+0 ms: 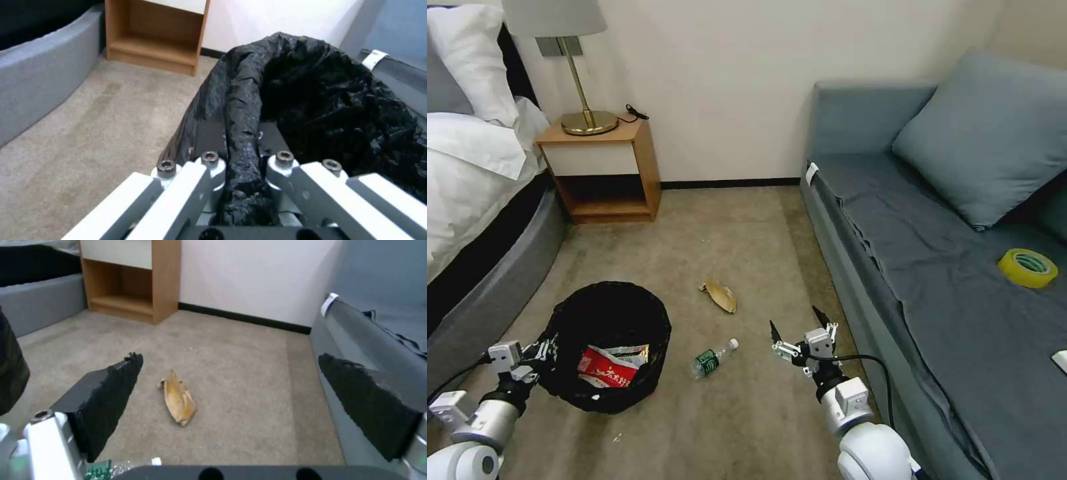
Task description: Pick up the trash bin, then pick up the garbage on the floor and place it into the trash bin.
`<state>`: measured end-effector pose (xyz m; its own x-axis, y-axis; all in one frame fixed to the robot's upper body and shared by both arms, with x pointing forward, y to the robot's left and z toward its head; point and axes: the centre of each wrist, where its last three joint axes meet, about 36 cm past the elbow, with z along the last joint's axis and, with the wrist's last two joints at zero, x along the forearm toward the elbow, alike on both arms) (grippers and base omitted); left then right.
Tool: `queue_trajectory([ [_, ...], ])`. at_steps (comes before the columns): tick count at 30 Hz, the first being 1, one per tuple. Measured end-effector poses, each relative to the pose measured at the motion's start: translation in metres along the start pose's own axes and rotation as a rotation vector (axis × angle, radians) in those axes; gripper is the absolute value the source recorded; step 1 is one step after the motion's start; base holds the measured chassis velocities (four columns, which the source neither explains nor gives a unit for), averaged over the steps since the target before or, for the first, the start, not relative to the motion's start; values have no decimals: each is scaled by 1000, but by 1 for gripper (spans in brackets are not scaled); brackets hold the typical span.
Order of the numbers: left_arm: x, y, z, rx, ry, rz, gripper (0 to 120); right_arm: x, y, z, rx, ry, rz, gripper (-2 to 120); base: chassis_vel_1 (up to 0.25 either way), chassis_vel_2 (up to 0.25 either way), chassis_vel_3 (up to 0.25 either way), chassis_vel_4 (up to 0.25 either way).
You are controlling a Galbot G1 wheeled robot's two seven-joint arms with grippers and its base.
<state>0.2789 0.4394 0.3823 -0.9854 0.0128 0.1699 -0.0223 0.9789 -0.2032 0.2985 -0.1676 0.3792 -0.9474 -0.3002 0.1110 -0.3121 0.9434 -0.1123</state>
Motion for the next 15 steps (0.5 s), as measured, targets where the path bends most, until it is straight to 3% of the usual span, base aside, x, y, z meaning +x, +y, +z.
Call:
queue_trajectory([
  [15, 2, 2, -1, 6, -6, 1, 6, 0, 2, 1, -2, -4, -32, 100, 0, 0, 0, 0],
])
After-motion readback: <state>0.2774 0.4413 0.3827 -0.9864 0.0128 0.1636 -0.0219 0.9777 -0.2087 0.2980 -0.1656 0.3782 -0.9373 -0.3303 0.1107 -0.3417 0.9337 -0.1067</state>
